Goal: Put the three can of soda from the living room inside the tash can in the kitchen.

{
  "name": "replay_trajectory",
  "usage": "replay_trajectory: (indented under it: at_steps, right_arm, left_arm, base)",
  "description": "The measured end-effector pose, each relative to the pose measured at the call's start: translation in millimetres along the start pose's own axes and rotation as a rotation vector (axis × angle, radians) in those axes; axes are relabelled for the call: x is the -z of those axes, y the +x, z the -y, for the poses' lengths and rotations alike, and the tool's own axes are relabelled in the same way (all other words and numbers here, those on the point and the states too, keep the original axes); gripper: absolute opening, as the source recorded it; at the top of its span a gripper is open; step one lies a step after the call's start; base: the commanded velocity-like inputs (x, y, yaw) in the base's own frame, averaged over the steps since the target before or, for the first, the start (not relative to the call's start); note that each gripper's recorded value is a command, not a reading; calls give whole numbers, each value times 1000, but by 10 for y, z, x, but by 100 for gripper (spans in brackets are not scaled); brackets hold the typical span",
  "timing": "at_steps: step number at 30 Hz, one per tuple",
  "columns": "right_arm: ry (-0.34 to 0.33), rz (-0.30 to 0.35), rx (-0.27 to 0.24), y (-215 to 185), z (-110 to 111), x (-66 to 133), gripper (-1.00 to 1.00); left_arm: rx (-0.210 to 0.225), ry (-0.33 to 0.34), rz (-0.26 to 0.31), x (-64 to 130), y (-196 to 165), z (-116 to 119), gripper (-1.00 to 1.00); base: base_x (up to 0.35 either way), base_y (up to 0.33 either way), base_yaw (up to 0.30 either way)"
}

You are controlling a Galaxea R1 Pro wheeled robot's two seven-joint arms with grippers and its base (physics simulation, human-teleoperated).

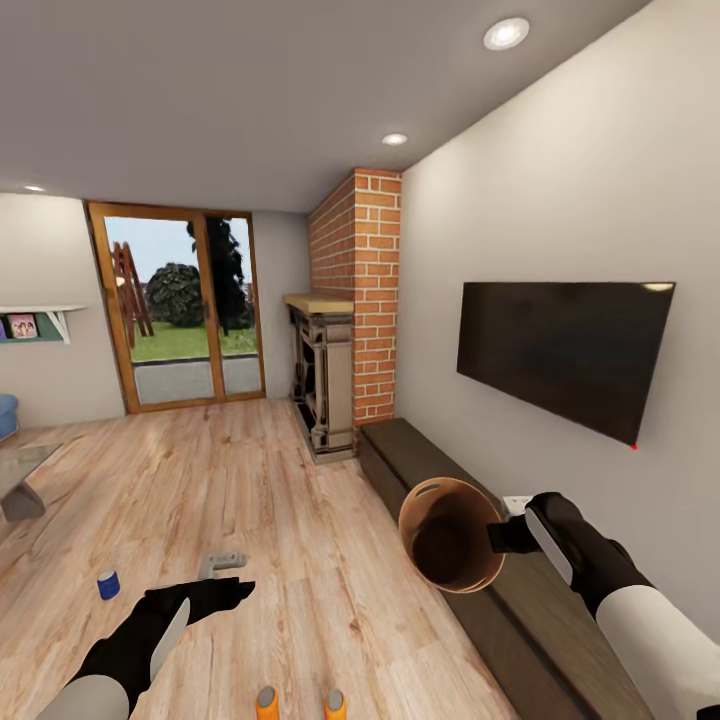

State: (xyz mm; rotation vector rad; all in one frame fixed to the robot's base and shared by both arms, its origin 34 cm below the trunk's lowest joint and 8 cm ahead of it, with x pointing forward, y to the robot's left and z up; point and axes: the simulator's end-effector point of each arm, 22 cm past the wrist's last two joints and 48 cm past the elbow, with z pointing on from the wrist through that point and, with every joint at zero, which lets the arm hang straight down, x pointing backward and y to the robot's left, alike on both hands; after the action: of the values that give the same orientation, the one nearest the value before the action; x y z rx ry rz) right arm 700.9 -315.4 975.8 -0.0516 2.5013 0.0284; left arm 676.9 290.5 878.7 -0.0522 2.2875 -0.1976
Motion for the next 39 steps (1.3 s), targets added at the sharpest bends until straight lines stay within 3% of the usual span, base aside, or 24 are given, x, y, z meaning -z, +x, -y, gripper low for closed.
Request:
replay_trajectory:
  at_steps: [39]
  right_arm:
    - [-1,0,9,213,-50,-427,-100]
  left_arm:
    - [3,-1,-4,-400,397,-86,100]
  base:
    - [0,0,0]
